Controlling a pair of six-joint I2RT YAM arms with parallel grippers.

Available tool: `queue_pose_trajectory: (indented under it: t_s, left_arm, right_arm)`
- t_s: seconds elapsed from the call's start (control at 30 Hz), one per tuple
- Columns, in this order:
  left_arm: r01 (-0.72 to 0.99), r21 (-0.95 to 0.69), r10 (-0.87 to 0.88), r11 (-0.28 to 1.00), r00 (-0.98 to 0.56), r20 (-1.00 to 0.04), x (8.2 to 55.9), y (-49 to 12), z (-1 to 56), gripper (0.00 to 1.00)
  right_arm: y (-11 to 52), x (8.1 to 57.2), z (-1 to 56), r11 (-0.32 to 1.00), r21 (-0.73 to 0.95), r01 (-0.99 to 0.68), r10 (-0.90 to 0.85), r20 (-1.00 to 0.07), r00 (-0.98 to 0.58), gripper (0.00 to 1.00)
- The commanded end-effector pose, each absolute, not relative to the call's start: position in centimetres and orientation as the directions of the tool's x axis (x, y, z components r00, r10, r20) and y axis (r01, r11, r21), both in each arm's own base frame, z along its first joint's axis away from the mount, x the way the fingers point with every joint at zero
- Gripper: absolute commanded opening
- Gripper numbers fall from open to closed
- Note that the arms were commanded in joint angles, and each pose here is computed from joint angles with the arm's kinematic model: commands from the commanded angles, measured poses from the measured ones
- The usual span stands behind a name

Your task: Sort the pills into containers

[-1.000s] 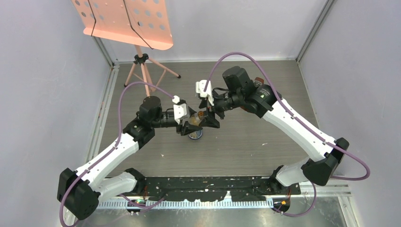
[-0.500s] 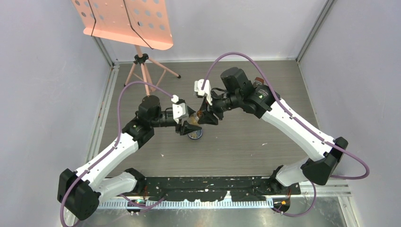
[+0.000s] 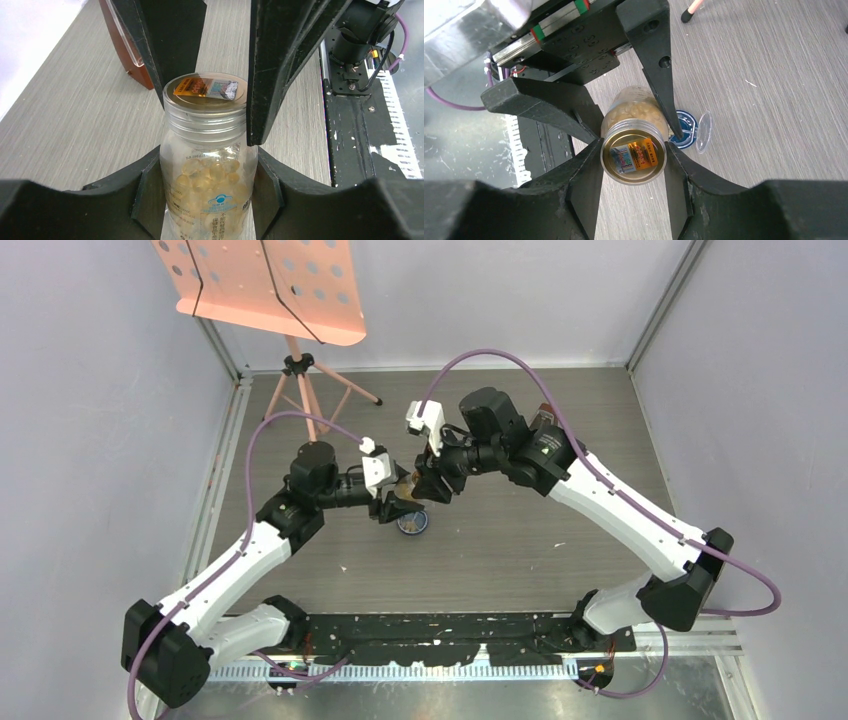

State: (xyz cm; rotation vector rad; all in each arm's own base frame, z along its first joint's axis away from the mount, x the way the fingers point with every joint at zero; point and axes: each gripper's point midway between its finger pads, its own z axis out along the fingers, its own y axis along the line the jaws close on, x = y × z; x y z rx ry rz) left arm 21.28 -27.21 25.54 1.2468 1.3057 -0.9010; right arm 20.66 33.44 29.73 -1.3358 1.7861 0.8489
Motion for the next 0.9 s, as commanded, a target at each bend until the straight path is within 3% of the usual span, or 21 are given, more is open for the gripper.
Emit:
queue_pose_trajectory:
  t_s: [0.0, 0.33, 0.43, 0.63, 0.87]
  left_arm:
    - [0.950, 0.237, 0.072, 0.203, 0.227, -0.971, 21.9, -27.5, 30.4, 0.00]
    - [0.907, 0.258, 0.023, 0.333, 0.266, -0.964, 24.1, -27.1, 32.0, 0.00]
    - [0.899, 0.268, 0.013, 0.346, 0.281, -0.960, 24.4, -27.1, 32.3, 0.00]
    - [0.906, 0.283, 0.050, 0.315, 0.281, -0.958, 23.7, -26.8, 30.7, 0.00]
    - [0.938, 0.235, 0.058, 0.254, 0.228, -0.972, 22.4, -26.6, 29.3, 0.00]
  right_arm:
    - [34.1, 20.4, 30.0, 0.324, 0.121, -0.938, -0.439, -0.859, -0.262, 0.47]
    - [34.1, 22.7, 28.8, 0.651, 0.337, -0.680, -0.273, -0.732, -0.624, 0.47]
    - [34.4, 23.0, 28.9, 0.680, 0.379, -0.627, -0.214, -0.716, -0.665, 0.57]
    - [34.2, 24.2, 33.7, 0.652, 0.379, -0.657, -0.108, -0.811, -0.575, 0.90]
    - [32.8, 24.5, 38.2, 0.583, 0.288, -0.759, -0.122, -0.893, -0.433, 0.97]
